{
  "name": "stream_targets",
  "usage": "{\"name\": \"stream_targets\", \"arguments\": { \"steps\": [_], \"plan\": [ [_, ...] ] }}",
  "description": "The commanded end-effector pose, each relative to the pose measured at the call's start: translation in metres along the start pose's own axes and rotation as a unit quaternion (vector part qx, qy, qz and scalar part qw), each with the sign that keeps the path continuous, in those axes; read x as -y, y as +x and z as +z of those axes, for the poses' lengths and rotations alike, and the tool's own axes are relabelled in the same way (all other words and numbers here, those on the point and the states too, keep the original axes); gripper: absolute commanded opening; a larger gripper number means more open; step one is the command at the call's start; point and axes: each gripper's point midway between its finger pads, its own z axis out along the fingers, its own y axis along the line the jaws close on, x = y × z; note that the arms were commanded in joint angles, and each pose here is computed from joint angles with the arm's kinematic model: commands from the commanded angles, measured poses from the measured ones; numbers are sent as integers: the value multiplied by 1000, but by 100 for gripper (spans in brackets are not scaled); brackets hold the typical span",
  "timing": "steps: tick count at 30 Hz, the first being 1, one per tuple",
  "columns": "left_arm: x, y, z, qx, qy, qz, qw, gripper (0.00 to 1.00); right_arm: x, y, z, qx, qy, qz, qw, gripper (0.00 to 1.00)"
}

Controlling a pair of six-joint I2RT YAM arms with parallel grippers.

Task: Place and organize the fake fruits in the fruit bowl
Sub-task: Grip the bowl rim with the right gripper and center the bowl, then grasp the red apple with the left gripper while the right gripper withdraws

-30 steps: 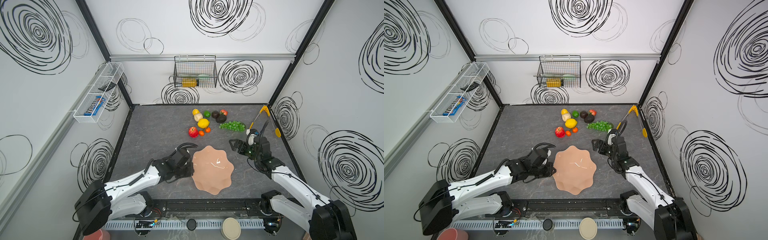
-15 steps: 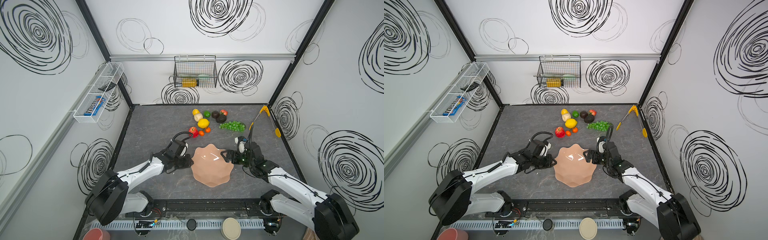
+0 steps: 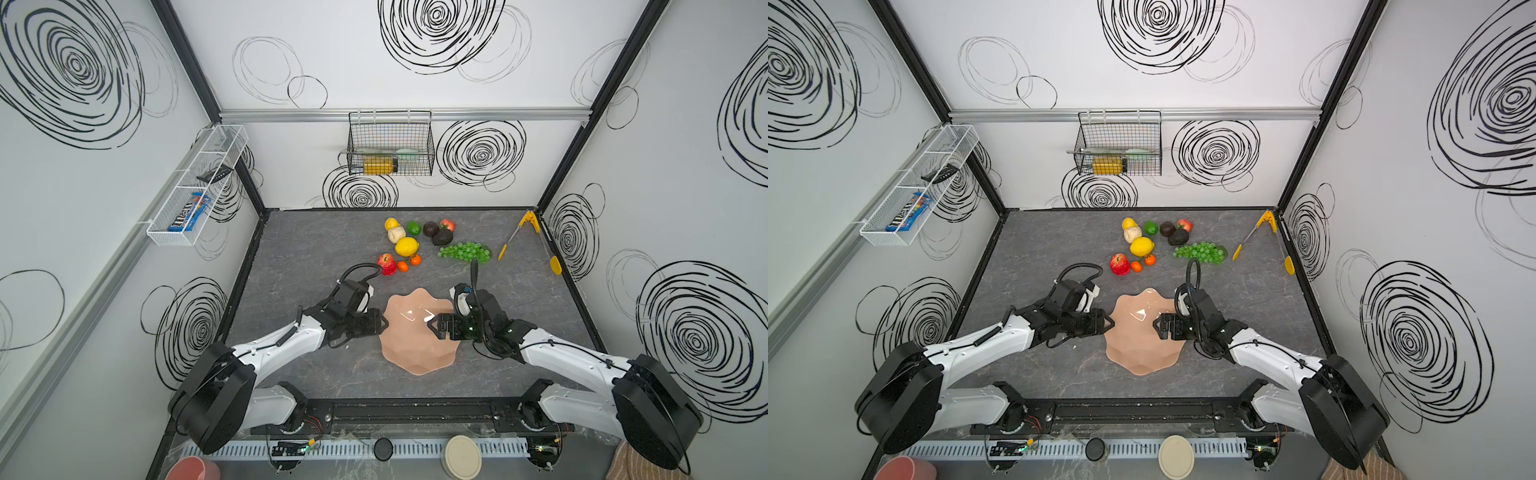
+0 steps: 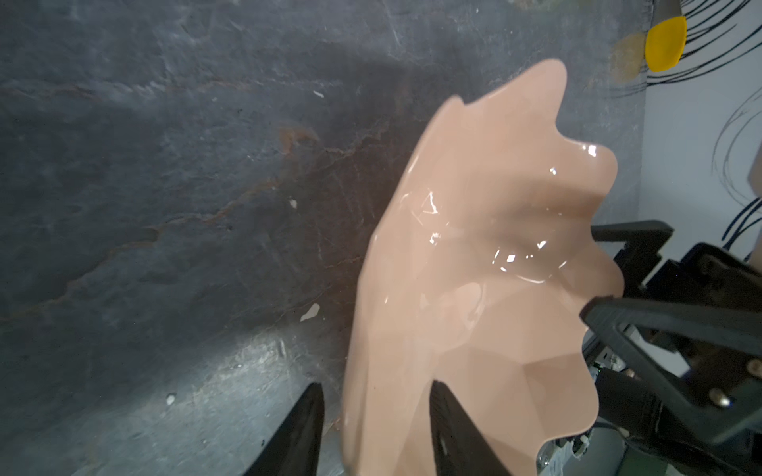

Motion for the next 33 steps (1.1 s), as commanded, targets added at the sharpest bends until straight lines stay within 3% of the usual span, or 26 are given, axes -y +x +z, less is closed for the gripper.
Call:
{"name": "stream_targets", "arguments": {
  "steps": [1, 8, 15, 19, 25, 33],
  "plan": [
    [-10, -17, -8, 43, -7, -10, 999, 53, -21, -9, 2, 7, -15, -8, 1000, 99],
    [-17, -37, -27, 94, -48, 0, 994, 69, -7, -16, 0, 12, 46, -23, 999, 98],
    [-2, -97, -67, 205, -115, 27, 972, 90, 5, -44, -31, 82, 85, -52, 992, 97],
    [11, -135, -72, 236, -147, 39, 960, 99, 6, -64, -57, 142, 99, -63, 983, 97],
    [27, -179, -44, 228, -165, 49, 958, 96, -1, -75, -93, 241, 62, -85, 965, 97],
    [10, -211, 7, 187, -239, 57, 951, 96, 27, -56, -90, 269, 63, -67, 959, 97]
  ]
}}
